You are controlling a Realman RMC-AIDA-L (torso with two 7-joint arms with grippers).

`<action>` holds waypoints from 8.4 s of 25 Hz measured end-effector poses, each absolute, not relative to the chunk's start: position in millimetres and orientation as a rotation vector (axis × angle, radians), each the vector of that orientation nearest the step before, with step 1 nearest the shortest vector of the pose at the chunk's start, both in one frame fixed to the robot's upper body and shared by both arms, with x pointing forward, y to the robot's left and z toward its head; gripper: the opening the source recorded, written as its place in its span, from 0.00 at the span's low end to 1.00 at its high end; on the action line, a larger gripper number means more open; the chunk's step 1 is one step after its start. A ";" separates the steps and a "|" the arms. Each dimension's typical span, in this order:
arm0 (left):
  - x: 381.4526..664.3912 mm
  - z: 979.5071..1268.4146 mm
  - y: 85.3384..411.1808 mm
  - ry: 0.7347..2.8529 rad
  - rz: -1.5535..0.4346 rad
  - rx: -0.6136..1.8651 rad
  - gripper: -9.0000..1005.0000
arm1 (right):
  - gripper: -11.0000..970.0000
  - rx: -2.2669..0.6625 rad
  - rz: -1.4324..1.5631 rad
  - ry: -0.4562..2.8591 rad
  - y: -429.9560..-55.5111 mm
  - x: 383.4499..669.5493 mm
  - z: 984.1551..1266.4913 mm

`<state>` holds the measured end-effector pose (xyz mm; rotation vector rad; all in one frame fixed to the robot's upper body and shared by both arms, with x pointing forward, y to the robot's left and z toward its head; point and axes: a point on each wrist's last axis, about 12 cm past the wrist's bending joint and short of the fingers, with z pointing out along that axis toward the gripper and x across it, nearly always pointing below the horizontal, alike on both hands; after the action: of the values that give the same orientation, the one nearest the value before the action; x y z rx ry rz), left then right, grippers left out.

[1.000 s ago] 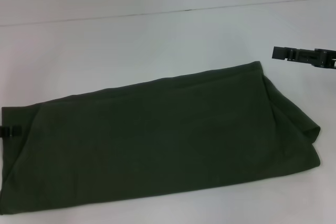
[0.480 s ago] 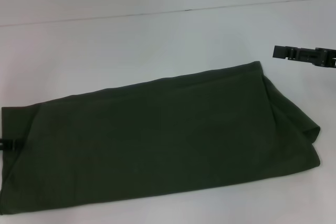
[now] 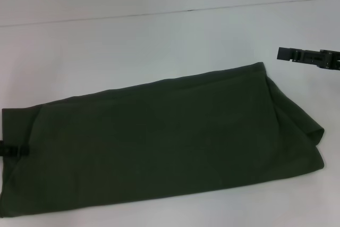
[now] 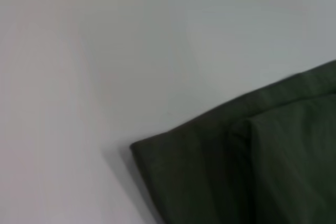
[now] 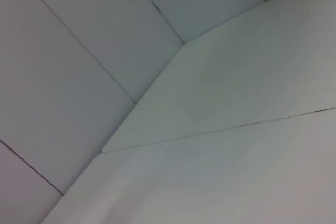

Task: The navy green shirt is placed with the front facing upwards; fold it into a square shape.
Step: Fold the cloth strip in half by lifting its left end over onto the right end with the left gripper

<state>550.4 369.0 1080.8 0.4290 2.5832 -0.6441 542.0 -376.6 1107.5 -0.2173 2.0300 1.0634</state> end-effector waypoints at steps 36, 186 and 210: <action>543.2 1084.6 362.0 2.576 -0.747 0.489 0.88 | 0.89 -0.217 1.056 2.031 -377.2 540.5 1105.6; 577.4 1178.2 243.8 2.268 -1.128 0.634 0.01 | 0.88 -0.169 0.988 1.954 -394.8 541.7 1114.7; 581.8 1173.7 244.2 2.244 -1.128 0.593 0.01 | 0.88 -0.157 0.974 1.972 -404.6 533.7 1114.4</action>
<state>581.8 244.2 1173.7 0.5927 2.2437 -1.1281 533.7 -404.6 1114.4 -0.1572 1.9716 0.9742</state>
